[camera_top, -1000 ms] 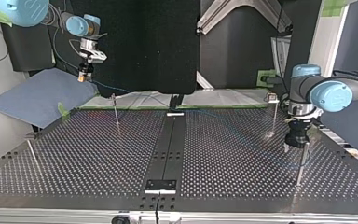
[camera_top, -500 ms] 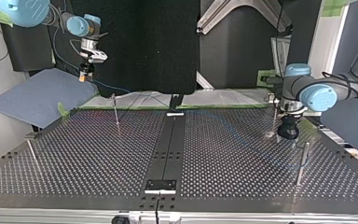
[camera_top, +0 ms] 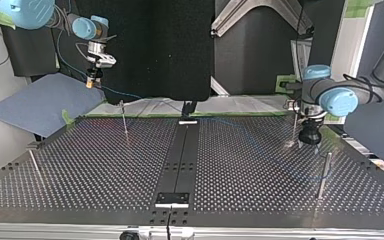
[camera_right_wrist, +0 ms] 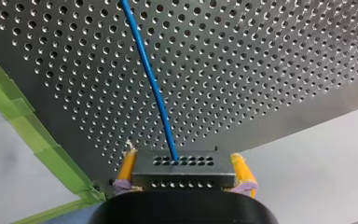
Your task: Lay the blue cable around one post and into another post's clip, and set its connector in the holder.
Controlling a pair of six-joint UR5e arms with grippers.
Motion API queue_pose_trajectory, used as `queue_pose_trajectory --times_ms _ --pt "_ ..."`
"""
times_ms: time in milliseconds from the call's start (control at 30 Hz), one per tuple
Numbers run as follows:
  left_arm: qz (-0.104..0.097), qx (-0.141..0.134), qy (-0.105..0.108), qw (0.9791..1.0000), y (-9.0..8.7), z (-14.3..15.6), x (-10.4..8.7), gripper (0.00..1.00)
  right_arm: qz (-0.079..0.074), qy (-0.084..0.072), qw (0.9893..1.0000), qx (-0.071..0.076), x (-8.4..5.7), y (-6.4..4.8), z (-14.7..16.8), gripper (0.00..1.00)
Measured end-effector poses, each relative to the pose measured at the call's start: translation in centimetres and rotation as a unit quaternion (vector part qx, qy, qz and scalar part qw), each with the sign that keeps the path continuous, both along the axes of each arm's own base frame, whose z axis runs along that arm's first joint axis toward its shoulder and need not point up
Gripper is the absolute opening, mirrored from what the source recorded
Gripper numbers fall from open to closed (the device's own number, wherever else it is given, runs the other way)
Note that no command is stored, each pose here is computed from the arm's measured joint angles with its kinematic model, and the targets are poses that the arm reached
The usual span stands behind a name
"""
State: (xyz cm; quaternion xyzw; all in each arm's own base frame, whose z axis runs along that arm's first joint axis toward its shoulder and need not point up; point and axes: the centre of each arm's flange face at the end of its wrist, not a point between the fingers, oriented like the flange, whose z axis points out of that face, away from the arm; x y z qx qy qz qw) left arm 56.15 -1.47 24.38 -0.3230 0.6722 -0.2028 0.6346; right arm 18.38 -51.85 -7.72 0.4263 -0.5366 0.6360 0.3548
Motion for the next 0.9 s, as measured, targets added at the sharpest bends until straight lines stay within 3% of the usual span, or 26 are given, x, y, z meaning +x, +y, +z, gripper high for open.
queue_pose_trajectory --times_ms 267,900 --pt "0.014 -0.005 0.019 0.9997 0.0 -2.0 -1.6 1.00 0.003 0.000 1.0000 0.003 0.2 0.1 -0.1 0.00" --pt "0.014 -0.014 0.056 0.9982 -0.7 -5.2 -4.5 1.00 0.005 -0.001 1.0000 0.005 0.5 0.2 -0.2 0.00"
